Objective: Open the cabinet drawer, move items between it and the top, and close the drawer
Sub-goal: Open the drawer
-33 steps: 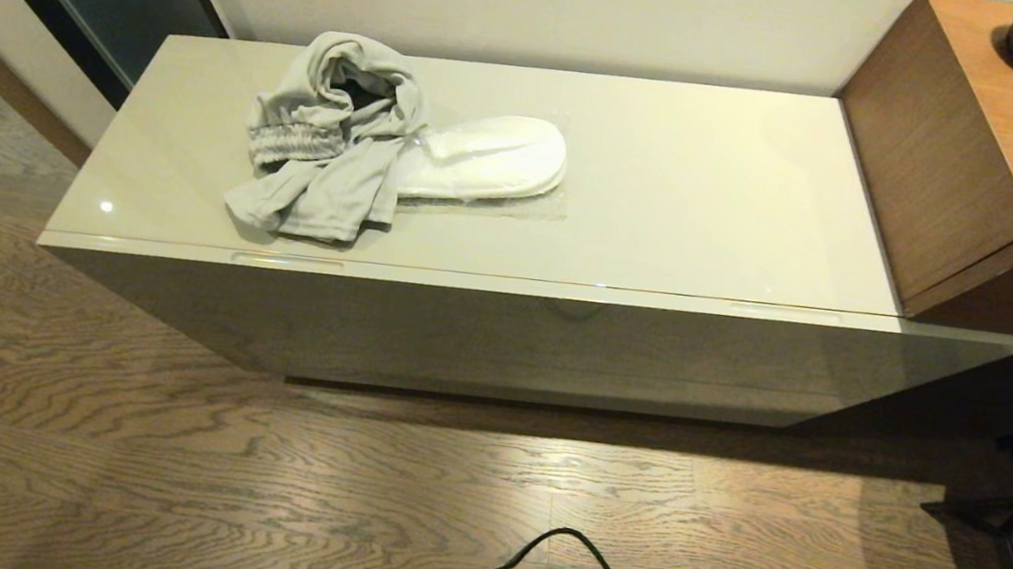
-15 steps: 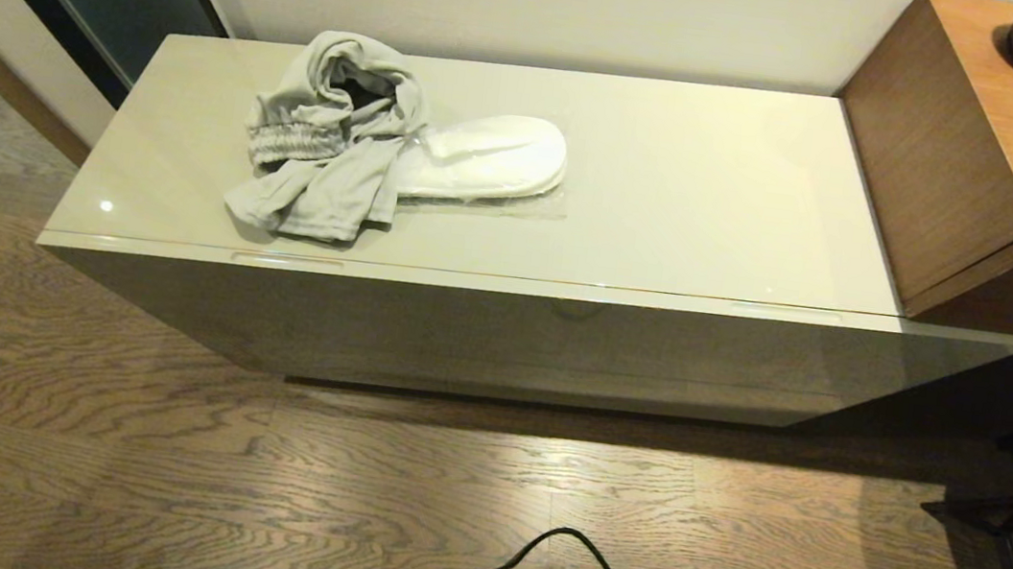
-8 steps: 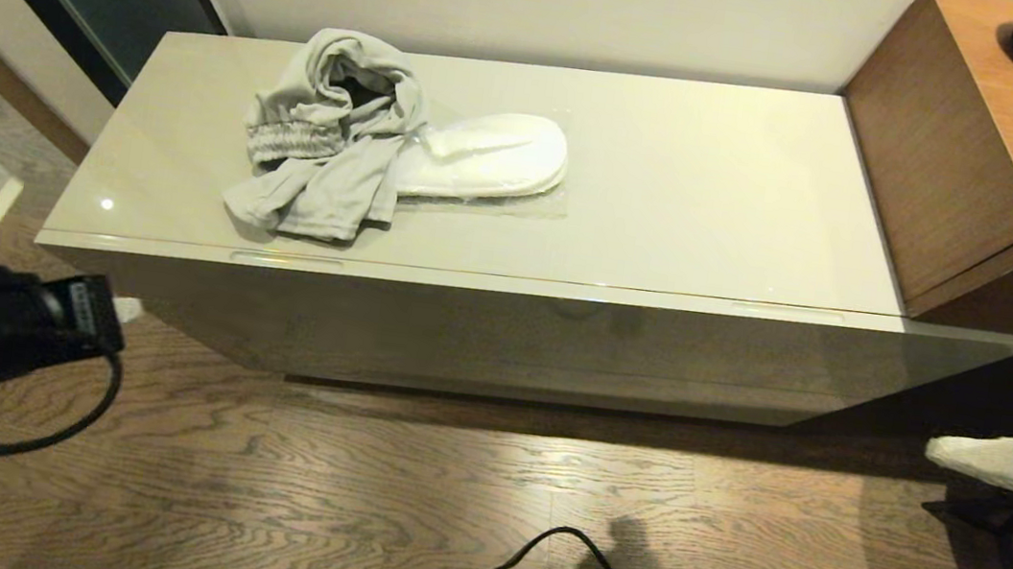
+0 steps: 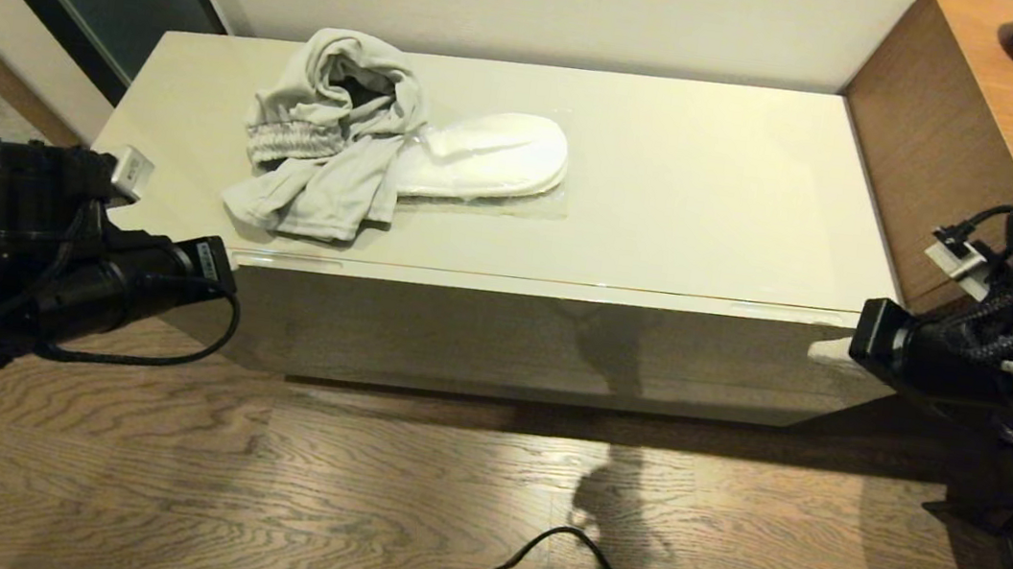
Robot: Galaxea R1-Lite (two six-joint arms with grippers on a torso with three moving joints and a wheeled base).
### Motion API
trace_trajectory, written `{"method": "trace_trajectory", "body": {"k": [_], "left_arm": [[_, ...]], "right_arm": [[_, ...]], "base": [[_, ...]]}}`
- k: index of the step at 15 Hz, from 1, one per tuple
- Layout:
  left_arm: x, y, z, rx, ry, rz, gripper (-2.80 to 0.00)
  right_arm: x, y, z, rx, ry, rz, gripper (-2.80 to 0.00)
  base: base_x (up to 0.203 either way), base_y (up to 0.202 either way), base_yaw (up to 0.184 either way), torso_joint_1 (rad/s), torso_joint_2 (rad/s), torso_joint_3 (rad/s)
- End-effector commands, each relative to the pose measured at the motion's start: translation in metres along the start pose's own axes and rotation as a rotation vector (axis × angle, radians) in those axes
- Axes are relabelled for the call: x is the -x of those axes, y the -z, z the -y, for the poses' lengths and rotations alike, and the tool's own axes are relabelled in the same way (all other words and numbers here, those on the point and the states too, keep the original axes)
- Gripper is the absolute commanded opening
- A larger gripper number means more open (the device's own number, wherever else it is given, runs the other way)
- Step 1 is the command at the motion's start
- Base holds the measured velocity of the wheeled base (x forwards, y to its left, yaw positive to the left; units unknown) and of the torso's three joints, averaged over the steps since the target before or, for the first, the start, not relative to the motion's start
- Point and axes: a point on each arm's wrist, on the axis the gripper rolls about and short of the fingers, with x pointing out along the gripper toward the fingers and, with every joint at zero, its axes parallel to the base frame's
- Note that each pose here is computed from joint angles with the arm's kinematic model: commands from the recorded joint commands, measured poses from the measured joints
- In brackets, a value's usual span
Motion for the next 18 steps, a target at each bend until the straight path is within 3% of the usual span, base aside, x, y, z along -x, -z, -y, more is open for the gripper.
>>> {"method": "trace_trajectory", "body": {"k": [1,6,18], "left_arm": [[0.0,0.0,0.0,0.026,-0.002,-0.004,-2.8],[-0.001,0.0,0.001,0.027,0.0,-0.002,-2.8],[-0.016,0.01,0.001,0.028,-0.009,-0.034,-2.8]], "right_arm": [[-0.023,-0.014,-0.006,0.008,-0.013,0.058,-2.8],[-0.032,-0.031,-0.017,0.024,0.075,0.178,-2.8],[-0.053,-0.018,-0.002,0.007,0.121,0.11,-2.8]], "base": [[0.0,0.0,0.0,0.0,0.0,0.0],[0.0,0.0,0.0,0.0,0.0,0.0],[0.0,0.0,0.0,0.0,0.0,0.0]]}}
